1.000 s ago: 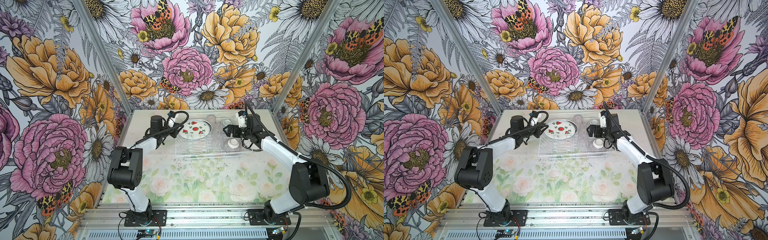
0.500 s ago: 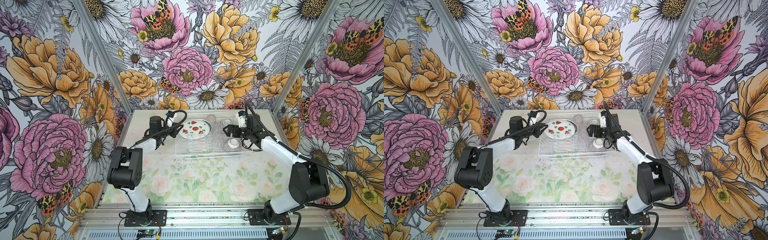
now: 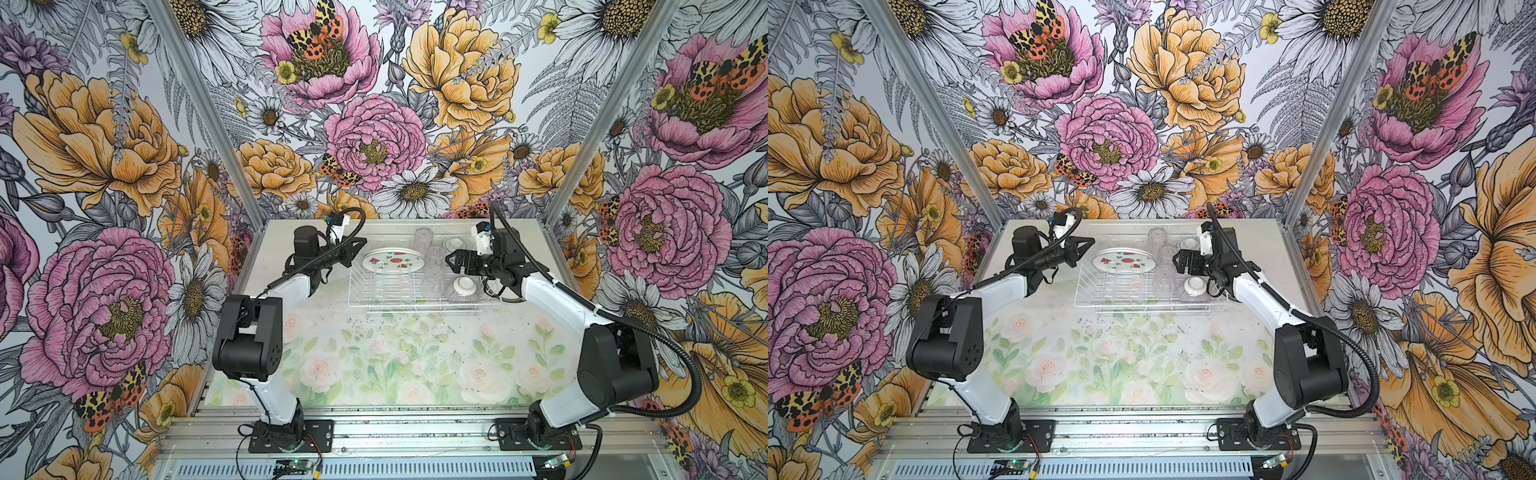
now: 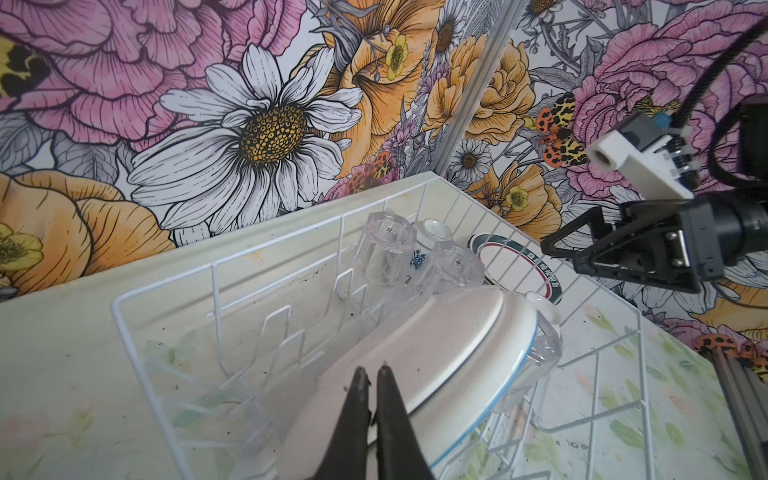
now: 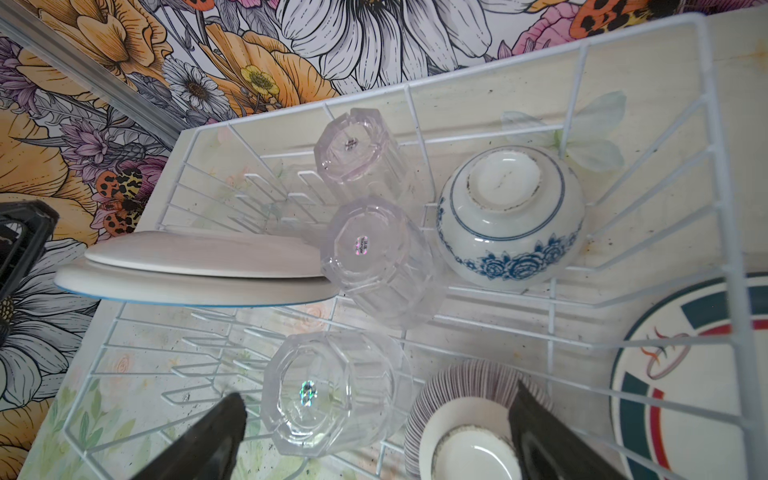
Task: Unload the mixed dishes from the dish rack
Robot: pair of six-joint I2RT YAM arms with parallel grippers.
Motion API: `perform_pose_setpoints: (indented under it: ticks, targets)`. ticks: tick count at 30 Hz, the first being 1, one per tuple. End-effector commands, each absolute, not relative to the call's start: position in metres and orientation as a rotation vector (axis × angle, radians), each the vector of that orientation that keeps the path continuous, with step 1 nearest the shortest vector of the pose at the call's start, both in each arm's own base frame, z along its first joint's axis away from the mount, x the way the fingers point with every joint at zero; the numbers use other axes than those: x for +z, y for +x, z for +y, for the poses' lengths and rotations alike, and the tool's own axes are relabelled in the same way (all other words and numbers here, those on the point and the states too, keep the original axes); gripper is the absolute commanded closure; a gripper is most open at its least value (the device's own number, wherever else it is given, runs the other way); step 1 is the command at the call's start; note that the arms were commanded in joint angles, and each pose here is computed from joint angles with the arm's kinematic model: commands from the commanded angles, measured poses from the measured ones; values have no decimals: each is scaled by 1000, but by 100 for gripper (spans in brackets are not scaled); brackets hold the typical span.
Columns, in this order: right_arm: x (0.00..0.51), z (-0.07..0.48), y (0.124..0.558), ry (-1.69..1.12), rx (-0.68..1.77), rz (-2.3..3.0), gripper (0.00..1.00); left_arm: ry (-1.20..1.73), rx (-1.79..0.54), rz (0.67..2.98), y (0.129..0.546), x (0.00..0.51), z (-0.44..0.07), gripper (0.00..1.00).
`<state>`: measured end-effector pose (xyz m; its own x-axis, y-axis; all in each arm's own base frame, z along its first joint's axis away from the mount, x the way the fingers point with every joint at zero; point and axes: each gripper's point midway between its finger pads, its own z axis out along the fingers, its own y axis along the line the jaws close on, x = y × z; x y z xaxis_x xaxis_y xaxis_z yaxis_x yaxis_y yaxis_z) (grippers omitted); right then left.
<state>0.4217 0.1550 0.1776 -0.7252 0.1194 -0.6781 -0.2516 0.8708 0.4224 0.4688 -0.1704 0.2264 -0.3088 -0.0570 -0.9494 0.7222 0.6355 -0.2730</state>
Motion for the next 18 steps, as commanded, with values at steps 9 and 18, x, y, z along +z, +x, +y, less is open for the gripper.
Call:
perform_pose_setpoints:
  ticks: [9,18]
  targets:
    - [198,175,424,-187,685,2236,0,644,-771,1778,454,229,-195,67]
    - [218,231,423,-532,641,2136,3,586,-616,1918,439,213,-212,37]
